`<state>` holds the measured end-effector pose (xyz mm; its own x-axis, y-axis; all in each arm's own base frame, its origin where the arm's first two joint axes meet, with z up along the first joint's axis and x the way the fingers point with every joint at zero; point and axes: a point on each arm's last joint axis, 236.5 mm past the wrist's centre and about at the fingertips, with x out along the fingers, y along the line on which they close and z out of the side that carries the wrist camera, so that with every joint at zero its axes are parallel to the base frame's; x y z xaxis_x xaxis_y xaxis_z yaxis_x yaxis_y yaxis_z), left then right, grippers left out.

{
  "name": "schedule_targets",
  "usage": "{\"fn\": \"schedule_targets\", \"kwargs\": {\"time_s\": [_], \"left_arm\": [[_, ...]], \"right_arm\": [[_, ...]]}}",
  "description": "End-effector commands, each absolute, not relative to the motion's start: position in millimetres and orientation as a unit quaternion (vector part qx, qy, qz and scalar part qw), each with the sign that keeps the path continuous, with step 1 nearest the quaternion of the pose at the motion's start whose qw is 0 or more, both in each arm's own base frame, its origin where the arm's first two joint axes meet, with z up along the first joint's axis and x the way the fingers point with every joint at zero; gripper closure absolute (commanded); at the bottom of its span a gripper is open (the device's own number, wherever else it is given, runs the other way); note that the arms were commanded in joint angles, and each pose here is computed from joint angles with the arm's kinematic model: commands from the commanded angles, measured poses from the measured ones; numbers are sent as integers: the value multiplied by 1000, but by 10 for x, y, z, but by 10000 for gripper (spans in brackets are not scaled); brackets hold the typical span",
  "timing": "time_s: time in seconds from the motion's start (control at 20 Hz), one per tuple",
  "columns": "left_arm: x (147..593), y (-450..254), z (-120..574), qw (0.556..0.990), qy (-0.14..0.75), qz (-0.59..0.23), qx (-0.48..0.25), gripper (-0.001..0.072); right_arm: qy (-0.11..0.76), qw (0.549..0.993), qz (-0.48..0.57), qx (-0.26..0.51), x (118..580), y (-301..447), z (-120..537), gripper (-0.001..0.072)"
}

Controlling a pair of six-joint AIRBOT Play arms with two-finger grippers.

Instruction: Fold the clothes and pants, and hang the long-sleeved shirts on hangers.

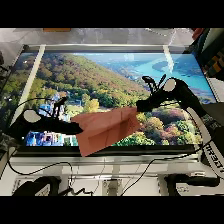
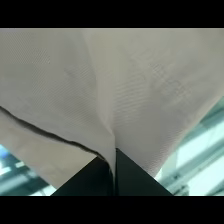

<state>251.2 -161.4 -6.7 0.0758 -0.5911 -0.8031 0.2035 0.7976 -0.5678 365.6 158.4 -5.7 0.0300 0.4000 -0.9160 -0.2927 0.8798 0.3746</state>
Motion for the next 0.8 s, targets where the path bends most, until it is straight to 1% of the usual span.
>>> {"fn": "schedule_targets", "kwargs": {"time_s": [0.0, 0.1, 0.2, 0.35, 0.4, 0.45, 0.5, 0.55, 0.6, 0.65, 0.7, 0.75], "left_arm": [[2095, -1696, -108, 662, 686, -260, -152, 698], [1937, -1819, -153, 648, 697, -278, -132, 698], [1773, -1900, -223, 631, 713, -278, -125, 698], [1651, -1939, -333, 620, 726, -268, -127, 697], [1637, -1931, -358, 618, 730, -259, -134, 697], [1632, -1925, -372, 617, 731, -256, -136, 685], [1628, -1925, -373, 617, 732, -256, -136, 684], [1628, -1926, -373, 617, 732, -257, -136, 571], [1628, -1929, -372, 617, 732, -257, -136, 296], [1627, -1938, -366, 616, 731, -258, -138, 60], [1622, -1948, -358, 615, 732, -258, -142, 4], [1596, -1968, -339, 609, 735, -261, -146, 4]], "right_arm": [[702, 655, 279, 5, 3260, 1520, -58, 691], [691, 667, 278, -2, 3333, 1515, -75, 690], [682, 678, 273, -3, 3404, 1512, -83, 690], [688, 672, 275, -3, 3363, 1506, -82, 688], [690, 670, 275, -4, 3350, 1503, -82, 630], [690, 670, 275, -4, 3351, 1501, -83, 509], [690, 670, 274, -5, 3350, 1496, -85, 413], [692, 668, 273, -7, 3342, 1485, -89, 377], [697, 663, 271, -13, 3310, 1452, -97, 377], [702, 661, 266, -21, 3295, 1407, -111, 375], [701, 664, 259, -32, 3321, 1352, -132, 374], [686, 679, 258, -51, 3419, 1308, -154, 374]]}}
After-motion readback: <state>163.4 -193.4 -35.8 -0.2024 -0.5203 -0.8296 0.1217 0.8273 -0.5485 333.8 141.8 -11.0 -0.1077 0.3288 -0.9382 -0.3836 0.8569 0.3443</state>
